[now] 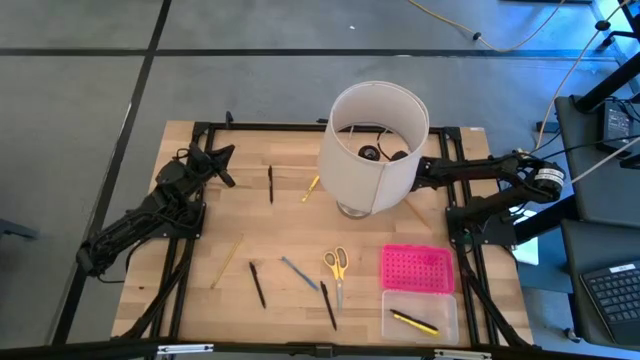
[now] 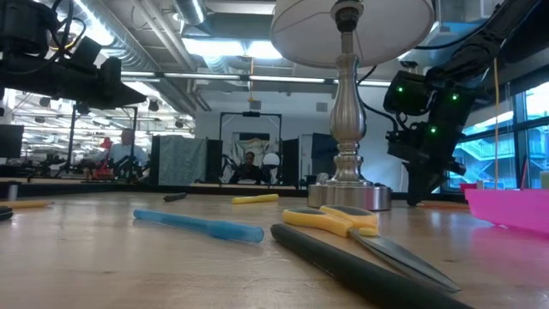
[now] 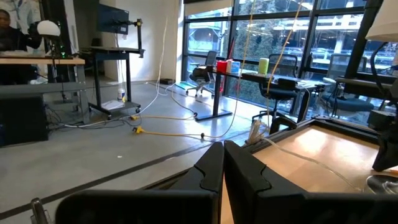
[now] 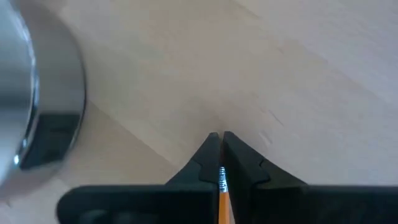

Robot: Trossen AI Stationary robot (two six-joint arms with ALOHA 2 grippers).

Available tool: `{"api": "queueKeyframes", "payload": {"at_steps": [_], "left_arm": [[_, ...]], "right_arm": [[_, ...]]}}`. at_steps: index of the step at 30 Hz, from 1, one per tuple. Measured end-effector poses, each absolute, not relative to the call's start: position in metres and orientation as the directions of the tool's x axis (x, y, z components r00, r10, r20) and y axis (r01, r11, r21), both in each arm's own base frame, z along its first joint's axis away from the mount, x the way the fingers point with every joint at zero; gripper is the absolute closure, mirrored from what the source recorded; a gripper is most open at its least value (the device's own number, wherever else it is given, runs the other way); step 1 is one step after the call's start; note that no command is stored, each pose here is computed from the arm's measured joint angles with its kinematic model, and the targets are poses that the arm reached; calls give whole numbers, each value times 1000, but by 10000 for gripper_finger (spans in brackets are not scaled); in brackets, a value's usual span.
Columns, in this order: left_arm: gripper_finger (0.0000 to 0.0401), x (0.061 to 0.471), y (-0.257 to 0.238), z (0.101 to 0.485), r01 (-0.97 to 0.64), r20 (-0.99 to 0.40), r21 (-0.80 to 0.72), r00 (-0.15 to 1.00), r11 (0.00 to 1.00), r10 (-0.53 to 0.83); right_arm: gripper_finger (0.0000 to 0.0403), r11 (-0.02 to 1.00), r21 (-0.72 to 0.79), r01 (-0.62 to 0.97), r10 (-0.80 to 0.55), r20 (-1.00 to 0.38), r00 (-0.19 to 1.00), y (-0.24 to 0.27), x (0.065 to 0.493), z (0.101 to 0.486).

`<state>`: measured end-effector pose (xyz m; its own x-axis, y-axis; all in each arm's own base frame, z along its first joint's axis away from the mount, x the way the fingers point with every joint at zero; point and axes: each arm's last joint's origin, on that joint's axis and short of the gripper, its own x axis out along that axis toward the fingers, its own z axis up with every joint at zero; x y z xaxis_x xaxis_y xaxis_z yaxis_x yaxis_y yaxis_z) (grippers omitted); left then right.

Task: Pick & place school supplies into a supply box
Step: Put the yellow pencil into the supply box

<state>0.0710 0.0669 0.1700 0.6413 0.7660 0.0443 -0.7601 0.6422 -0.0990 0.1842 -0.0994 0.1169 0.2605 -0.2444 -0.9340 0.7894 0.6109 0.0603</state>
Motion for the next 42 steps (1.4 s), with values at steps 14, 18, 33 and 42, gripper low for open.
{"api": "queueKeyframes", "payload": {"at_steps": [14, 18, 33, 42], "left_arm": [[395, 71, 67, 170, -760, 45, -99, 641, 642, 766], [395, 71, 67, 170, -760, 45, -99, 641, 642, 766], [395, 71, 67, 170, -760, 44, -99, 641, 642, 766], [395, 71, 67, 170, -760, 44, -99, 642, 642, 766]], "right_arm": [[373, 734, 33, 679, -219, -934, 283, -99, 185, 117], [371, 711, 47, 701, -213, -936, 279, -98, 184, 116], [371, 629, 98, 771, -94, -975, 200, -97, 186, 129], [370, 625, 42, 780, -46, -995, 91, -94, 181, 135]]}}
